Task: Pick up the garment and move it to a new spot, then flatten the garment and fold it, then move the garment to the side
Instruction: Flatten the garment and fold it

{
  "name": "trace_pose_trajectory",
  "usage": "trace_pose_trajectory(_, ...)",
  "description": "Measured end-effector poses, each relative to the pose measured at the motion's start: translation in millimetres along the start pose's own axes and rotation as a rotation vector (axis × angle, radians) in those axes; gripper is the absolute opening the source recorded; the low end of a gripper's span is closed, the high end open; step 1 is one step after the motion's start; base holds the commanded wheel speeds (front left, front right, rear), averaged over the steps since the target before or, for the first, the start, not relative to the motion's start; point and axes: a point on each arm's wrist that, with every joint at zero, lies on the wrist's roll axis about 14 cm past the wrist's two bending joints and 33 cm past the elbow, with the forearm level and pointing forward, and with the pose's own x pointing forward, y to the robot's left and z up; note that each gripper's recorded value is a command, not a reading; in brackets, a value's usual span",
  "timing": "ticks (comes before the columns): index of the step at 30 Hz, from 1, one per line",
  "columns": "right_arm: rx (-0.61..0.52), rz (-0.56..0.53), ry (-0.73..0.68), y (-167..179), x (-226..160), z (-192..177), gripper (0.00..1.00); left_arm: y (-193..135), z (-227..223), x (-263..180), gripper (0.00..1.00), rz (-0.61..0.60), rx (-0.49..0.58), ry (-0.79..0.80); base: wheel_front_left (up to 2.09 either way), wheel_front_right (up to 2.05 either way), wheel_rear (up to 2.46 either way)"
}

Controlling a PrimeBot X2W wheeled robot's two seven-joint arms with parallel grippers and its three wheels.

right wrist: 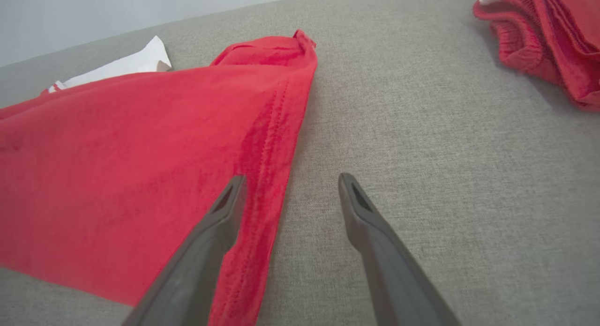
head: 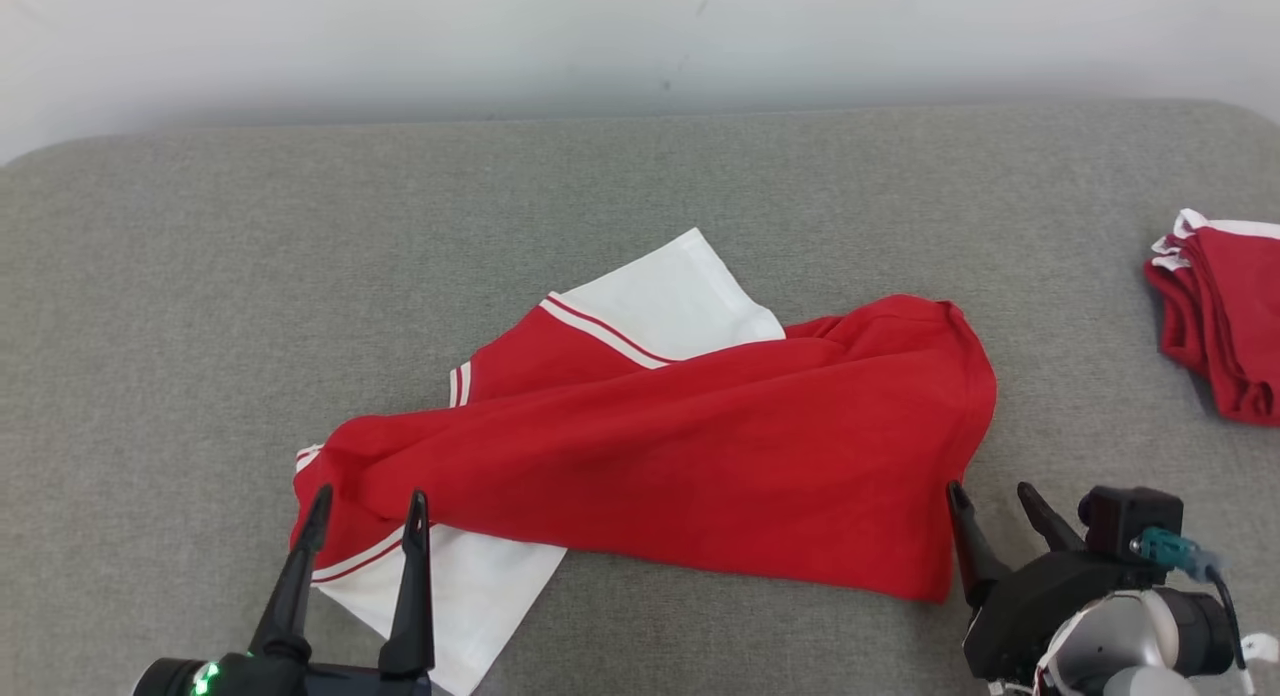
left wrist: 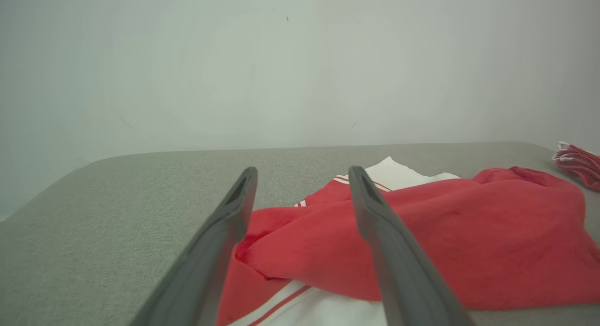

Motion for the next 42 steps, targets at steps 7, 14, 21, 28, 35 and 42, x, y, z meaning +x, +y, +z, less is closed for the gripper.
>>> trace_pose_trajectory(7,0.029,0.038,0.111,11.7,11.6,-6.7,1.00,6.4,1.6,-4.1,1.00,0.022,-0.003,-0.009,0.00,0.00,0.00)
trace_pose_trajectory(14,0.046,0.047,0.207,14.3,15.1,-18.6,1.00,15.7,-9.7,-11.6,1.00,0.051,-0.003,0.028,0.00,0.00,0.00)
trace_pose_trajectory(21,0.039,0.052,0.227,16.3,16.4,-18.8,0.00,16.7,-16.8,-13.3,1.00,0.052,-0.008,0.048,0.00,0.00,0.00)
trace_pose_trajectory(28,0.040,0.056,0.215,16.8,13.9,-15.7,0.00,15.8,-20.8,-12.9,1.00,0.045,-0.015,0.058,0.00,0.00,0.00)
trace_pose_trajectory(35,0.050,0.038,0.185,10.0,13.0,-6.6,1.00,15.0,-22.6,-12.1,1.00,0.040,-0.011,0.063,0.00,0.00,0.00)
trace_pose_trajectory(42,0.027,0.029,0.285,7.2,14.4,-15.1,1.00,14.8,-25.7,-13.2,1.00,0.037,-0.014,0.072,0.00,0.00,0.00)
